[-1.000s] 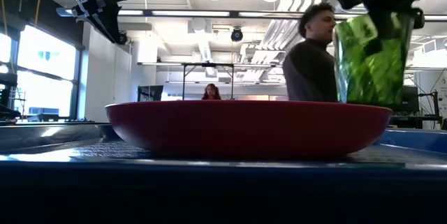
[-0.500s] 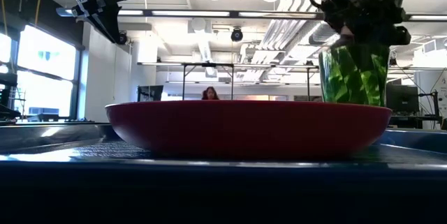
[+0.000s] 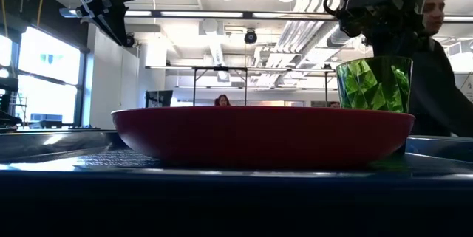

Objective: Pick and place plate/cup/fork/spoon on tray
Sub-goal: Put the green cup on the blue serving tray to the top right of the pink plate, then put the yellow fork on the blue serving tray to the left of the pink plate

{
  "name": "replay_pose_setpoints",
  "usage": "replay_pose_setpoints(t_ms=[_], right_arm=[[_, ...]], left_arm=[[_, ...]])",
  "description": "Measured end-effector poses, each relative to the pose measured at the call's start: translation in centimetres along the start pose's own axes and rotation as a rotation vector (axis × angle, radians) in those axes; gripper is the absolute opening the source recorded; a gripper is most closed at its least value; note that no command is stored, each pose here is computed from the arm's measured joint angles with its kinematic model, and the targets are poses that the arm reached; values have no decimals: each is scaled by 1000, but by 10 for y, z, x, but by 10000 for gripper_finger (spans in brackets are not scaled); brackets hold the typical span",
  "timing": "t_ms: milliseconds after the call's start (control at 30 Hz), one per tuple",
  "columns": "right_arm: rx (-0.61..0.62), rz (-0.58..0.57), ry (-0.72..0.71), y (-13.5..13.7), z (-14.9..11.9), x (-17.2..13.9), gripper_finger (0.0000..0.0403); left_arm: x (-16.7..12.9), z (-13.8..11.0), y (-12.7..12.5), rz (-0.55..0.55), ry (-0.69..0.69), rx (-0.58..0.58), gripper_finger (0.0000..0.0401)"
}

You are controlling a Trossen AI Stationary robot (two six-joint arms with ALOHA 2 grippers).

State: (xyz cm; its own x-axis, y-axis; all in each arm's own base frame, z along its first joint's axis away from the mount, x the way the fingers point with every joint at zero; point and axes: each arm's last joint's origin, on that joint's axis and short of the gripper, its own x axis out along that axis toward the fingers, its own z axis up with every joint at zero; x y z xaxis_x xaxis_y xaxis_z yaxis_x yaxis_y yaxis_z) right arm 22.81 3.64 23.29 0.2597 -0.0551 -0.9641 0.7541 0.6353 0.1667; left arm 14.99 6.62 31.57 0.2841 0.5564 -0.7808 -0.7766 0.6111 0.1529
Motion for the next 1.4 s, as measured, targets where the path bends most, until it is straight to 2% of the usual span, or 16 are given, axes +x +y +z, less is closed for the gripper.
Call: replay_pose_setpoints(t_ms=[533, 900, 1100, 1400], right_arm=[[11, 0, 1, 0, 0, 0, 42], [31, 12, -1, -1, 0, -3, 99], [97, 51, -27, -6, 0, -15, 117], [178, 106, -112, -22, 7, -35, 118]], left_arm=[[0, 0, 0, 6, -3, 34, 60], [0, 0, 0, 7, -3, 27, 60], [0, 0, 0, 10, -4, 27, 60], [0, 0, 0, 10, -4, 24, 60]])
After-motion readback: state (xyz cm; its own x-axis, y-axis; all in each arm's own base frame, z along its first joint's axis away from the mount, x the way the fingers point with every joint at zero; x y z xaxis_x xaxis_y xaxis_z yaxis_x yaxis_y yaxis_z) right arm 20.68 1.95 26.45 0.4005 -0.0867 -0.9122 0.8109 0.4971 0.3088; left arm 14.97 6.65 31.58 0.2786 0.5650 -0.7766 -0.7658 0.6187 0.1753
